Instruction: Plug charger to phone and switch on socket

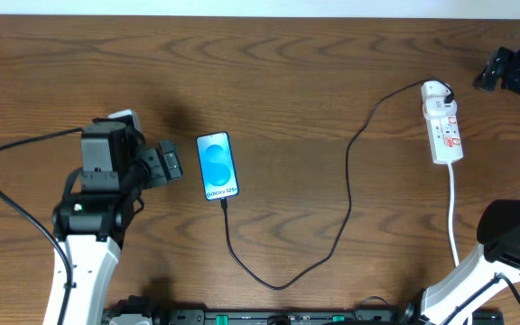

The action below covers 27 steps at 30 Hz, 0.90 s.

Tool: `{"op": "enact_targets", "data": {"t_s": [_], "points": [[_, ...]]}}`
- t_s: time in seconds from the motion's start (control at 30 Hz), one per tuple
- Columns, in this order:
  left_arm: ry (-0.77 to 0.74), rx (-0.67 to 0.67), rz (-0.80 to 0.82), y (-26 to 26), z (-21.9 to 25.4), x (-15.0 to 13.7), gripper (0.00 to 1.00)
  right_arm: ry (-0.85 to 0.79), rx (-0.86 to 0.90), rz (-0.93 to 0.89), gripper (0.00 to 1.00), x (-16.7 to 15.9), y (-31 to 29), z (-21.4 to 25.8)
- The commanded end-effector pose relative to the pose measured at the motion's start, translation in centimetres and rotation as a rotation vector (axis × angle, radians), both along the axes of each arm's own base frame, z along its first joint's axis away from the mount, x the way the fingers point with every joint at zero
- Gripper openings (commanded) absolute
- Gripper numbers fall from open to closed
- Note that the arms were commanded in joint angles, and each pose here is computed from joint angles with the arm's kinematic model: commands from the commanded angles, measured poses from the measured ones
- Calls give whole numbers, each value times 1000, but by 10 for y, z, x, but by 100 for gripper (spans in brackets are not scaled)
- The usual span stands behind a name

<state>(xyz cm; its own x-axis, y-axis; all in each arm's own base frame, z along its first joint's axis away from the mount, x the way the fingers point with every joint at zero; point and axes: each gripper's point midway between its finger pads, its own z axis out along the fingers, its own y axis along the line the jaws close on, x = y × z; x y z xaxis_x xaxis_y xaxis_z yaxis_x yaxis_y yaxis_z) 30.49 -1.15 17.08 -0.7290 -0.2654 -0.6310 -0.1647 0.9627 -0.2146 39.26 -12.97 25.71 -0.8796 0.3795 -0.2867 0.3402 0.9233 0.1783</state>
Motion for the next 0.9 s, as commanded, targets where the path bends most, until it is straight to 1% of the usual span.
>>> {"op": "enact_targets", "data": {"t_s": [0.0,0.13,0.43,0.67,0.87], "points": [[-52,7,2,2,-3,-1,99,-28,-3,-4,99,0,3,10],[-98,7,2,2,-8,-4,99,-28,-3,-4,99,0,3,10],[-125,8,15,6,-15,-11,99,-28,-3,-4,99,0,3,10],[-208,8,15,6,-10,-11,99,-28,-3,-4,99,0,3,10],[-254,8,15,6,-8,-18,99,-28,-3,-4,99,0,3,10]]}}
